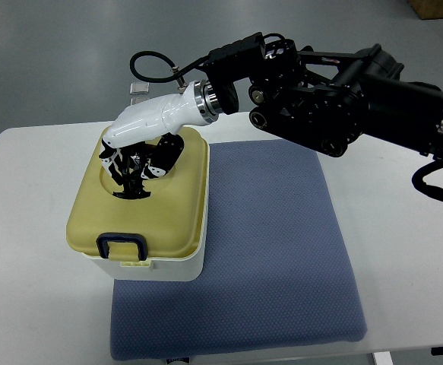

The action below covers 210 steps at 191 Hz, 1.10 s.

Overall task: Open white storage box with right hand
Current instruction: 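Close the right hand's fingers around the black handle on the yellow lid, then lift the yellow lid off the box with the right hand onto the mat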

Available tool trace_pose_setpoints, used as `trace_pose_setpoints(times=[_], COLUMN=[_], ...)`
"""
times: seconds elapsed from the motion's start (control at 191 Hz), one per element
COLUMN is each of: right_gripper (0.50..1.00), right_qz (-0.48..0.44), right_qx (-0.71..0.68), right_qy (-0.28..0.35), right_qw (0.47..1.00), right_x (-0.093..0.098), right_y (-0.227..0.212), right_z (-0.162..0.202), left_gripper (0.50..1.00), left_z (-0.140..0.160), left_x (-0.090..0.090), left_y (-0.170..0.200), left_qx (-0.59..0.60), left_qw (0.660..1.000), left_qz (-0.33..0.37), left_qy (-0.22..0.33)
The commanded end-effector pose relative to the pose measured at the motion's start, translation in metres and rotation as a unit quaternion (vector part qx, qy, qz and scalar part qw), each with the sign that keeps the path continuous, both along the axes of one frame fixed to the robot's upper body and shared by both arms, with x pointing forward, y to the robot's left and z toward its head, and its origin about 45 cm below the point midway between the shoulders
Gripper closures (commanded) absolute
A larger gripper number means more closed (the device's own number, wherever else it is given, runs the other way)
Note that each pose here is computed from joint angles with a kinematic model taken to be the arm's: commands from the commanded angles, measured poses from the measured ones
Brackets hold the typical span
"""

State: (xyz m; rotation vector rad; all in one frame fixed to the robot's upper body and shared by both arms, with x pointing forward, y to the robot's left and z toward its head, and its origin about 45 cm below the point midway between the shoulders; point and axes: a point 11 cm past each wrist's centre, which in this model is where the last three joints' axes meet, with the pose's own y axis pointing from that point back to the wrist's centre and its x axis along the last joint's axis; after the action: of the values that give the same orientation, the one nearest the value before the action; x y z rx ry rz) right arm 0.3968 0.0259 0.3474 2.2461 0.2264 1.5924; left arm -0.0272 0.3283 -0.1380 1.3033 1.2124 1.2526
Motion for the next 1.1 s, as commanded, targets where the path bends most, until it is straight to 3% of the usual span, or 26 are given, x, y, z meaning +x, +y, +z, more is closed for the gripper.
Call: trace_pose_setpoints(times=[0.0, 0.184, 0.656, 0.881, 1.096], right_gripper=[1.0, 1.0, 1.0, 1.0, 1.0], right_qz=[-0.002, -0.011, -0.112, -0.181, -0.221], right_qx=[0.012, 0.027, 0.066, 0.06, 0.058], right_qy=[0.0, -0.006, -0.015, -0.002, 0.005], right_qw=[1.0, 1.0, 0.991, 0.982, 0.973], right_x=[0.002, 0.007, 0.055, 0.079, 0.088], right_y=[0.001, -0.003, -0.074, -0.123, -0.153], right_z=[0.008, 0.022, 0.052, 0.031, 0.003], left_gripper=[0.5, 0.5, 0.5, 0.5, 0.5], left_z=[0.0, 0.0, 0.0, 0.0, 0.0], left_x=[0.0, 0.0, 0.0, 0.0, 0.0], left_y=[0.0, 0.0, 0.0, 0.0, 0.0], left_qx=[0.0, 0.0, 0.0, 0.0, 0.0], left_qw=[1.0, 1.0, 1.0, 1.0, 1.0], left_qz=[0.0, 0.0, 0.0, 0.0, 0.0], left_qy=[0.0, 0.0, 0.0, 0.0, 0.0])
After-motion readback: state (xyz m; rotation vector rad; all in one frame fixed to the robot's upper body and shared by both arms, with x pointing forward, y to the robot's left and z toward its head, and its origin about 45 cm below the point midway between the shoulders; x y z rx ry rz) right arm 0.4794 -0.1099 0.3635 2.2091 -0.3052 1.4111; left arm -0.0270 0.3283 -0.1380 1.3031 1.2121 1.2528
